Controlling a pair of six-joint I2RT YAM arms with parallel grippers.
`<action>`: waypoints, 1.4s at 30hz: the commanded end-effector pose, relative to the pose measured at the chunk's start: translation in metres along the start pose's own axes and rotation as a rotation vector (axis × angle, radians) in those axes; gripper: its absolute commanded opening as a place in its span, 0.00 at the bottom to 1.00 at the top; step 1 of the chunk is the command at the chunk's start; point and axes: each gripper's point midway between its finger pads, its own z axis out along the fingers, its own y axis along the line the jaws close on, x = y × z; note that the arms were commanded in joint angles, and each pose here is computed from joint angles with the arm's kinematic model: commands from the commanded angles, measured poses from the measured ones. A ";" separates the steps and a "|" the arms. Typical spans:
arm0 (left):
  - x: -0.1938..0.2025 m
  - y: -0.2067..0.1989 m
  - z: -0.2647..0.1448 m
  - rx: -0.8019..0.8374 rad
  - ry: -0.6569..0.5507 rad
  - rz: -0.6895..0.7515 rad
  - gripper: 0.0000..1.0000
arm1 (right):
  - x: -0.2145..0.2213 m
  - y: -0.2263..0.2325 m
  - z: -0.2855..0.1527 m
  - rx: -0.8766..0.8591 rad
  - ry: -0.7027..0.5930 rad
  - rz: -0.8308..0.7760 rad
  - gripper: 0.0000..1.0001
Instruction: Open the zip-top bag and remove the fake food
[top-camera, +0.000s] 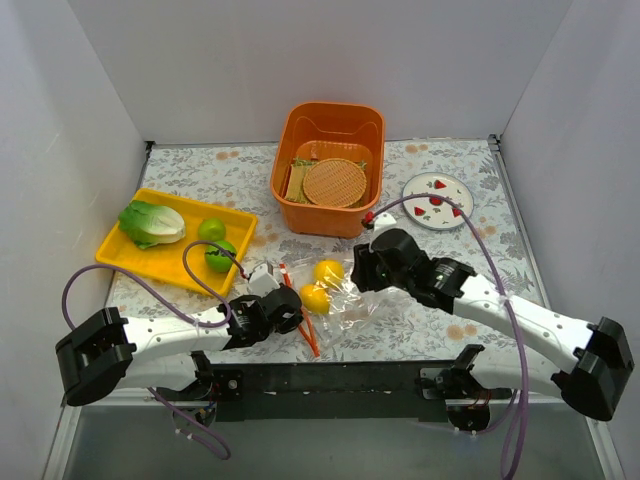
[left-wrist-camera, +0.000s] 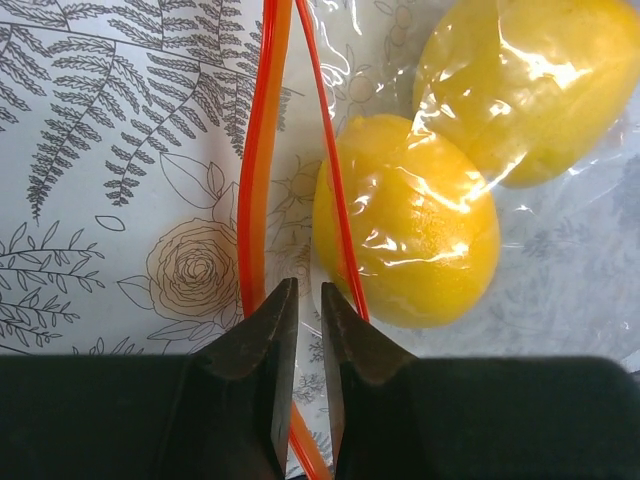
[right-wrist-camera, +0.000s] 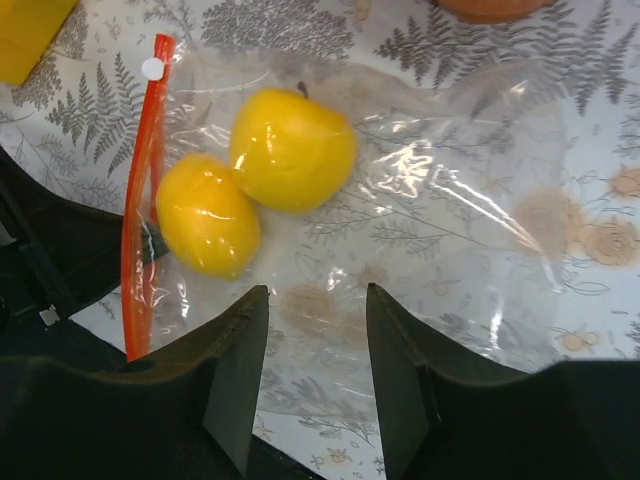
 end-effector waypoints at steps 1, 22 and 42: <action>-0.014 -0.018 -0.005 0.058 -0.057 -0.095 0.19 | -0.004 0.042 0.020 -0.109 0.004 0.031 0.50; -0.020 -0.042 -0.004 0.200 -0.091 -0.090 0.51 | 0.030 0.047 0.098 0.027 0.137 0.051 0.35; -0.016 -0.059 0.009 0.202 -0.092 -0.013 0.66 | 0.060 0.034 0.095 0.044 0.183 0.086 0.16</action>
